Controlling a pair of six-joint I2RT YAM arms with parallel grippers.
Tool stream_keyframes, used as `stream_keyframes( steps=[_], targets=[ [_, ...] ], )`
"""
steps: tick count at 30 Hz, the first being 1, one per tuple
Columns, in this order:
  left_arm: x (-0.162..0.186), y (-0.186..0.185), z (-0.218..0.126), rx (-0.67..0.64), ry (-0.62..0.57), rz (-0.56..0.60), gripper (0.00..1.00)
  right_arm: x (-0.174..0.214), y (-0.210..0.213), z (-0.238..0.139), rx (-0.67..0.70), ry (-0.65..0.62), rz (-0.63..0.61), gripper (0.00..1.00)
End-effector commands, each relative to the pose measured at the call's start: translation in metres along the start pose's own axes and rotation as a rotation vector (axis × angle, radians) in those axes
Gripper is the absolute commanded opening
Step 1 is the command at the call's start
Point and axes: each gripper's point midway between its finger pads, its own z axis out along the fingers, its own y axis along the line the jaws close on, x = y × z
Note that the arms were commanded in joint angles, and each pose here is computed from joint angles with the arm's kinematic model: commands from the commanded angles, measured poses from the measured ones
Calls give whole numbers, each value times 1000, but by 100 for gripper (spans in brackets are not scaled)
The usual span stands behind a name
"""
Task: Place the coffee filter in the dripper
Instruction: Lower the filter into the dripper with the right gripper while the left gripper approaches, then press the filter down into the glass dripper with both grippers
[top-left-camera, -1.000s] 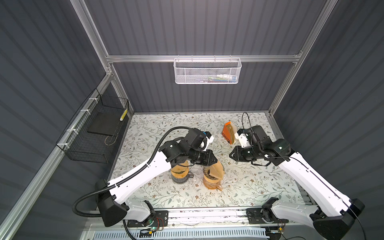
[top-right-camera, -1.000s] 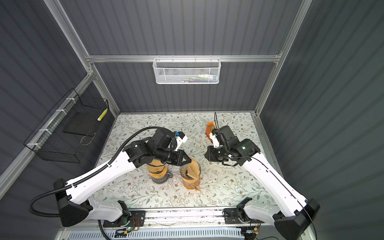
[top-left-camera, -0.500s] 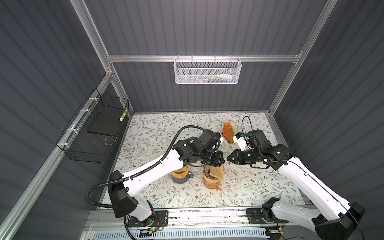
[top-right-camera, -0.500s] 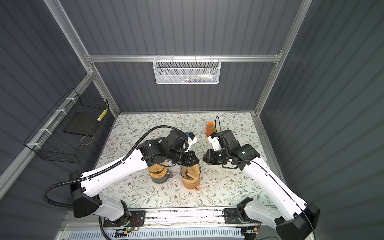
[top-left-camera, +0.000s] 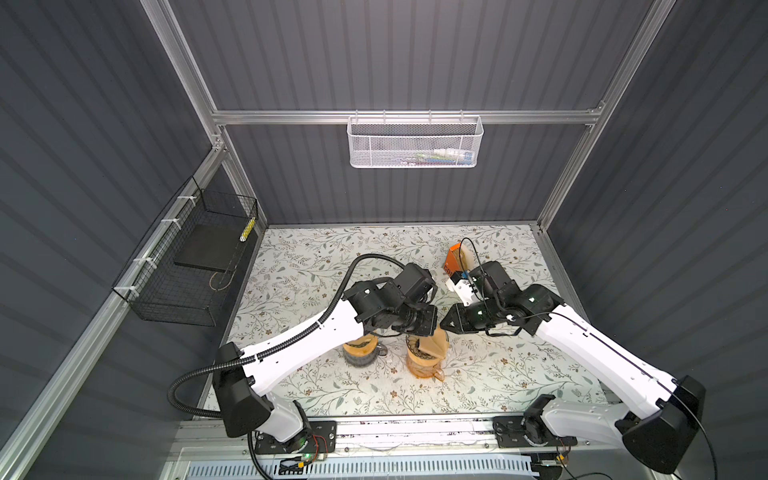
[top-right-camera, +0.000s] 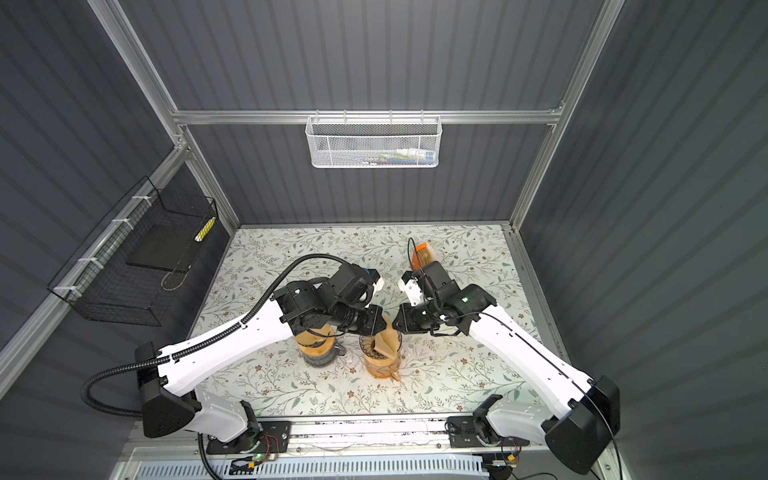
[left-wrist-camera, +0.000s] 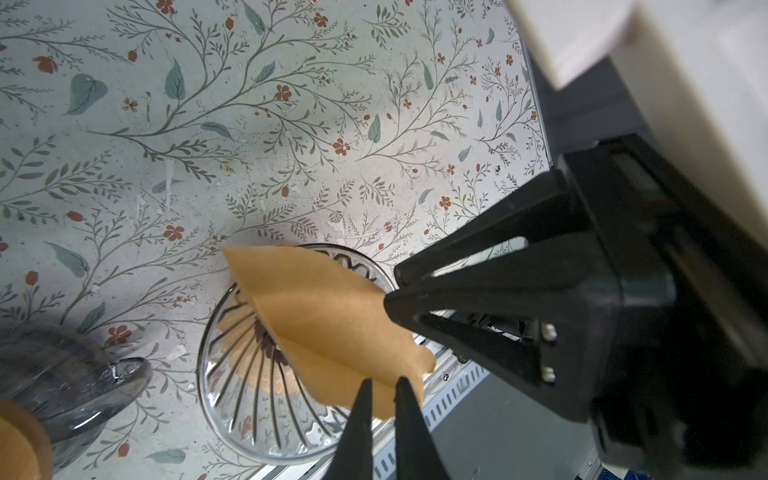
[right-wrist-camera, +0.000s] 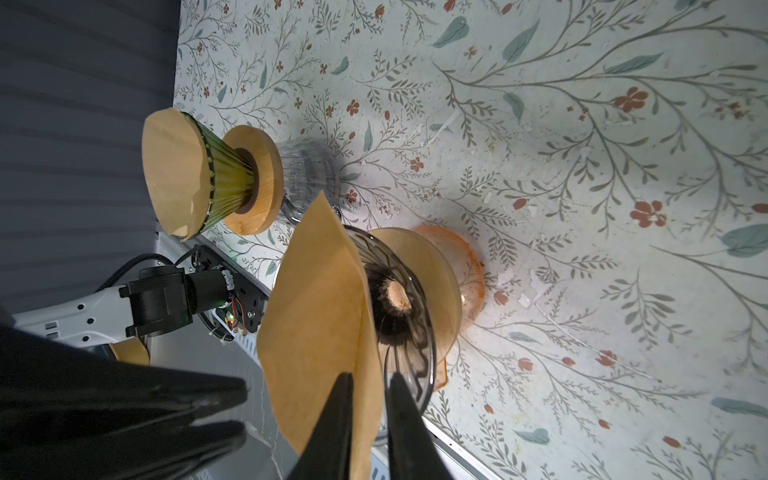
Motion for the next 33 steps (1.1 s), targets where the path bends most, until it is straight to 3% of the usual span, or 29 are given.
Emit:
stream_keyframes(
  steps=[1, 33],
  targets=[
    [12, 10, -1, -37, 26, -12, 13, -4, 0, 0, 25, -10, -33, 19],
    [42, 41, 12, -108, 86, -37, 13, 4, -12, 19, 276, 54, -124, 7]
  ],
)
